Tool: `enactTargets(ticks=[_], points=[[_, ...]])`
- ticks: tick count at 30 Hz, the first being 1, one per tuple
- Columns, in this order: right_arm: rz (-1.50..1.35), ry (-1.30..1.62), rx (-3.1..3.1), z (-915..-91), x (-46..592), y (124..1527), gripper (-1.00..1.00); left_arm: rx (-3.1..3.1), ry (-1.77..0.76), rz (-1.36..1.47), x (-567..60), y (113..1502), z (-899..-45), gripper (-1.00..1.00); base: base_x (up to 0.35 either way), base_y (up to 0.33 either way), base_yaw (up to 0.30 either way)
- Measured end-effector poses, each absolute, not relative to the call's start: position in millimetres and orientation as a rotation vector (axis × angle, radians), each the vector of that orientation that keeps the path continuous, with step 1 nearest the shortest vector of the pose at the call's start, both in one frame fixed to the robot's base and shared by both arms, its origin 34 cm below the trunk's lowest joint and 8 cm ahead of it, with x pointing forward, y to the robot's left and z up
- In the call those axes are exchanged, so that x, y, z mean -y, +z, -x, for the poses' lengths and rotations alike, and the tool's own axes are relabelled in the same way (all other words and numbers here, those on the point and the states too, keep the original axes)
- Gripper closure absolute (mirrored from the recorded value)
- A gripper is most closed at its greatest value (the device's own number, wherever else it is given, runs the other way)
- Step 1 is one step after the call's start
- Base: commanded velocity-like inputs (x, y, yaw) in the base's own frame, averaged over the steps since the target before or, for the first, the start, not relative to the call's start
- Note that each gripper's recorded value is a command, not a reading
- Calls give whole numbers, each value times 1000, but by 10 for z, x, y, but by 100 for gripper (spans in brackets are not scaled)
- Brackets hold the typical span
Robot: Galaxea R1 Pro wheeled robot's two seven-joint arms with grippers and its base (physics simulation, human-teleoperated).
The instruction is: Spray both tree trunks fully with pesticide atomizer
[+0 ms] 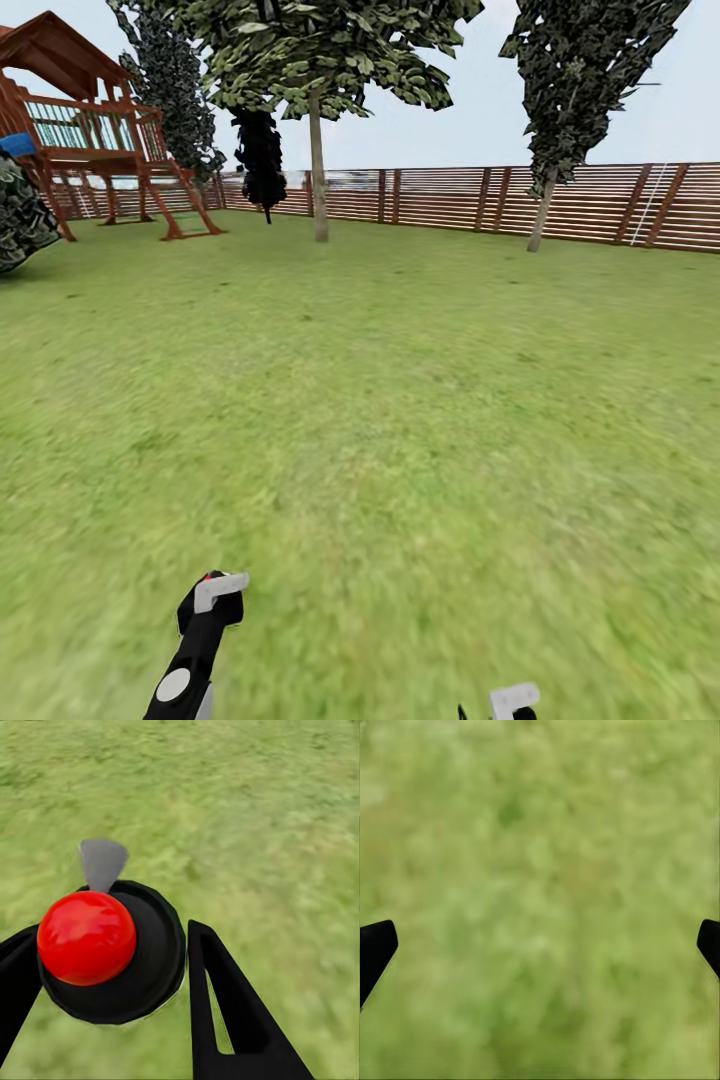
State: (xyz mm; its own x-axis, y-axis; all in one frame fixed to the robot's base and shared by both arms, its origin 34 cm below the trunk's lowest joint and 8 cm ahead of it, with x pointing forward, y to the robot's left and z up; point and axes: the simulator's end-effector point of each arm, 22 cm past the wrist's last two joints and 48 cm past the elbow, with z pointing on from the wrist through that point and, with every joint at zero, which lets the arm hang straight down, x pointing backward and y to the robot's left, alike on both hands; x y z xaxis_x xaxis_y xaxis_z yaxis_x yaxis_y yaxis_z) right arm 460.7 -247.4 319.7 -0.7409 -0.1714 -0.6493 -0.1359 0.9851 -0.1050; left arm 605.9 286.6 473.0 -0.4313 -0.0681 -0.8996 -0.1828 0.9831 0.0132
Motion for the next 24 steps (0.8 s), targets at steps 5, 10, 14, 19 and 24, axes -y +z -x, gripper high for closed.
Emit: enactTargets(ticks=[5, 10, 14, 19, 24], points=[[213, -66, -2415, -4609, 2475, 3198, -100, -2017, 130, 177, -2867, 4730, -6059, 100, 338, 0, 0], [213, -66, -2415, -4607, 2476, 3197, -100, -2017, 129, 179, -2862, 4730, -6059, 100, 338, 0, 0], [213, -66, -2415, -4607, 2475, 3197, -100, -2017, 128, 179, -2859, 4731, -6060, 100, 338, 0, 0], [213, -66, -2415, -4607, 2474, 3197, -100, -2016, 128, 178, -2859, 4732, -6060, 100, 338, 0, 0], [213, -66, -2415, -4607, 2475, 3198, -100, -2016, 127, 179, -2851, 4732, -6060, 100, 338, 0, 0]])
